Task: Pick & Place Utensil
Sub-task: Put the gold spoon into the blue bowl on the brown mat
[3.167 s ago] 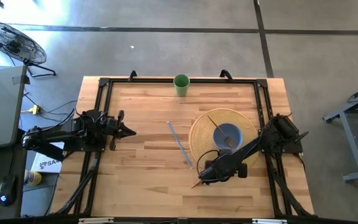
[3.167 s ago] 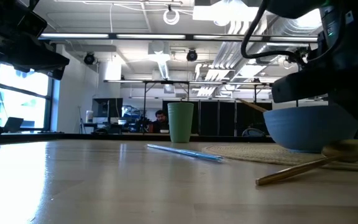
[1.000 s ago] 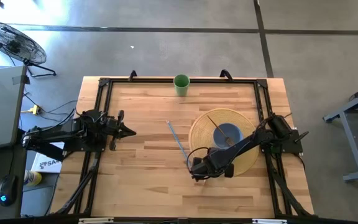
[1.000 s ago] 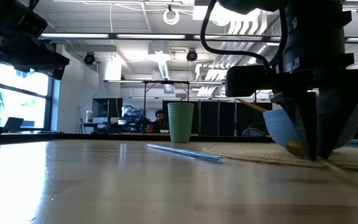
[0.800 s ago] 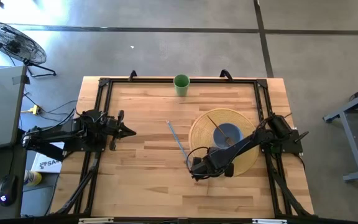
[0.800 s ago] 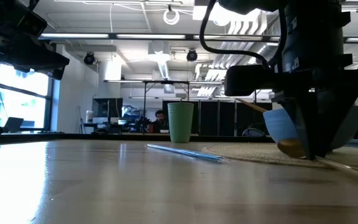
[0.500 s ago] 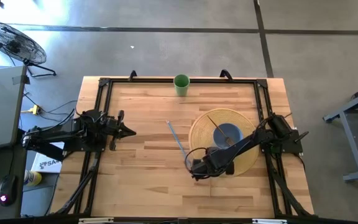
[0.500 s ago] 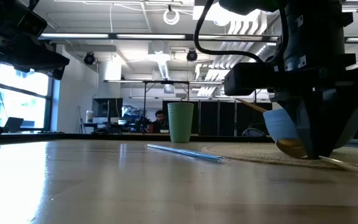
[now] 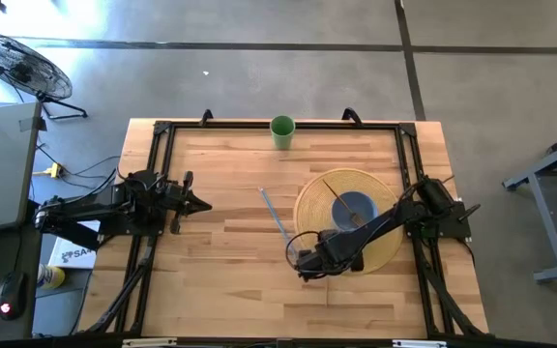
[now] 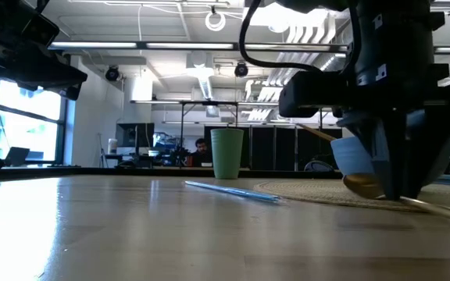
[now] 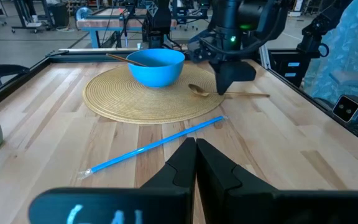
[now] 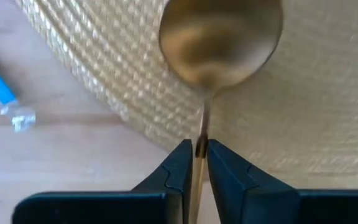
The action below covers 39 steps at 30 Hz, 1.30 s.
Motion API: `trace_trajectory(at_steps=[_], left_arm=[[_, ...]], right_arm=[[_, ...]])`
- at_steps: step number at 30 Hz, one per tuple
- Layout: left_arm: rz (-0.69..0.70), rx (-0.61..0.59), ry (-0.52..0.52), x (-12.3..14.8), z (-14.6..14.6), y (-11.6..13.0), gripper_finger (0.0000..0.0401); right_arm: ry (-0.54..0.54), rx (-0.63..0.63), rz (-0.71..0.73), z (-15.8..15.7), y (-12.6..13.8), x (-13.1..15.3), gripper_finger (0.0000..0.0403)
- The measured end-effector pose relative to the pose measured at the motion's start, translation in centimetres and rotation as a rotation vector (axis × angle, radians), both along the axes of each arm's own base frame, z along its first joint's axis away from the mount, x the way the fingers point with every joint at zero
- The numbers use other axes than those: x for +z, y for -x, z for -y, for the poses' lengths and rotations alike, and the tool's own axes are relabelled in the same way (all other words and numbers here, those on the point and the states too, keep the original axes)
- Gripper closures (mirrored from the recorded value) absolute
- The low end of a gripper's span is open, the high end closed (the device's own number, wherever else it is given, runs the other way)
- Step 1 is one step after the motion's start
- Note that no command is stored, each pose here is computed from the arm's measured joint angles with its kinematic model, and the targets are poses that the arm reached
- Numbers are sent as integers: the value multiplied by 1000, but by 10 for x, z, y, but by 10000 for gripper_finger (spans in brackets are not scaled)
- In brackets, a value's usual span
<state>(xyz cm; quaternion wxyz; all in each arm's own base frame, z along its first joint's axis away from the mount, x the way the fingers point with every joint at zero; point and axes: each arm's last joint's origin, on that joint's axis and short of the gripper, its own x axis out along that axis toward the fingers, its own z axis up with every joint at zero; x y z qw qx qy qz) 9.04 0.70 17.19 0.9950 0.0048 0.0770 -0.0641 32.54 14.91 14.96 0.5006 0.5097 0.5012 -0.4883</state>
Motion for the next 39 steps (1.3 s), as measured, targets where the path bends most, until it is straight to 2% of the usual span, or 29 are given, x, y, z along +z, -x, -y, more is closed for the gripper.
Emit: trace_trajectory(at_steps=[7, 17, 21, 26, 29, 33, 39], left_arm=[[0, 0, 0, 0, 0, 0, 391], [0, 0, 0, 0, 0, 0, 391], [1, 0, 0, 0, 0, 0, 391], [0, 0, 0, 0, 0, 0, 391], [1, 0, 0, 0, 0, 0, 391], [0, 0, 0, 0, 0, 0, 391], [1, 0, 0, 0, 0, 0, 391]], right_arm=[[-21, 46, 19, -12, 3, 0, 352], [-48, 8, 42, -28, 1, -11, 330], [-55, 8, 32, -28, 2, -11, 345], [-79, 15, 19, -24, 1, -10, 385], [-104, 32, 30, -21, 1, -3, 391], [-141, 69, 91, -18, 3, 20, 378], [-103, 102, 235, -10, 10, 58, 387]])
